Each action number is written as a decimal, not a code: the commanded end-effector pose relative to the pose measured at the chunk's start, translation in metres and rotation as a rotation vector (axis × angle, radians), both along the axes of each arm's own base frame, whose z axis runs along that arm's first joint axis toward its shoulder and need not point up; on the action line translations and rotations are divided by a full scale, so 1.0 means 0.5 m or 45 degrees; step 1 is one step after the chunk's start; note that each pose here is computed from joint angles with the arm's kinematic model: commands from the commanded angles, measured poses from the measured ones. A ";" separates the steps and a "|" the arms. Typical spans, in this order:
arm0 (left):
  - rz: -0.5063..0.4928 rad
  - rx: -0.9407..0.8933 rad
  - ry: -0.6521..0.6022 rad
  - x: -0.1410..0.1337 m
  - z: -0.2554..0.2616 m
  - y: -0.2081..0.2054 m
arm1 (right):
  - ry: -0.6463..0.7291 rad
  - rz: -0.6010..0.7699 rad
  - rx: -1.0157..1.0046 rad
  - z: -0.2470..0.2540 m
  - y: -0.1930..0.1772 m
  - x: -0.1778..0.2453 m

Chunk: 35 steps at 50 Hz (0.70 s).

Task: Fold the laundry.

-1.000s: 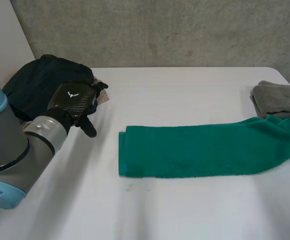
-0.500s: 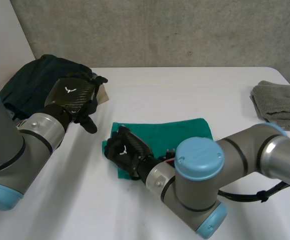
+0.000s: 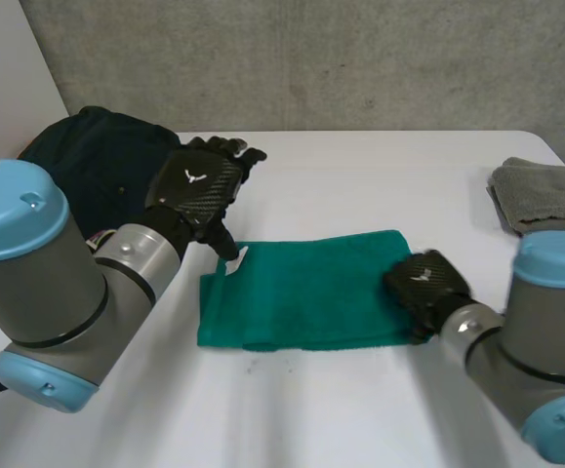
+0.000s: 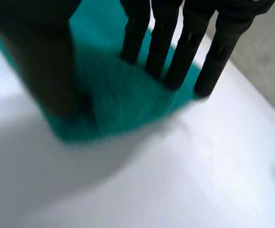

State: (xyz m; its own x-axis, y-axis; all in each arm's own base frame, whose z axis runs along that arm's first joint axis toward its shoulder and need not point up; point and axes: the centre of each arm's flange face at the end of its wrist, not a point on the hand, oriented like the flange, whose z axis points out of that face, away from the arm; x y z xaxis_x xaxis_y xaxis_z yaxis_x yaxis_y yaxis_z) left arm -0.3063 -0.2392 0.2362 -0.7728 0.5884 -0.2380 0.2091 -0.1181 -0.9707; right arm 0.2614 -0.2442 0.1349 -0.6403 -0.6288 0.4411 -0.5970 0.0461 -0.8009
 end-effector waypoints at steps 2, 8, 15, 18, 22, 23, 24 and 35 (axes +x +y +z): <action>-0.004 0.024 -0.015 -0.003 -0.014 0.004 | 0.169 -0.152 -0.190 0.002 -0.088 -0.090; 0.006 0.007 -0.007 0.001 -0.003 0.004 | 0.101 0.034 -0.471 0.093 -0.044 0.010; 0.020 0.002 -0.004 0.009 0.005 0.006 | 0.049 0.473 -0.527 0.052 0.106 0.177; 0.039 0.007 -0.008 0.014 0.004 0.002 | 0.063 0.661 -0.493 0.006 0.164 0.213; 0.100 0.011 -0.006 0.023 0.002 -0.005 | 0.000 0.725 -0.442 -0.008 0.176 0.223; 0.121 0.009 0.002 0.025 0.005 -0.008 | -0.027 0.717 -0.428 -0.004 0.175 0.224; 0.131 0.007 0.012 0.026 0.008 -0.010 | -0.080 0.676 -0.386 0.000 0.167 0.223; 0.089 0.012 0.112 -0.015 0.023 -0.024 | -0.726 0.087 -0.073 0.145 0.014 0.066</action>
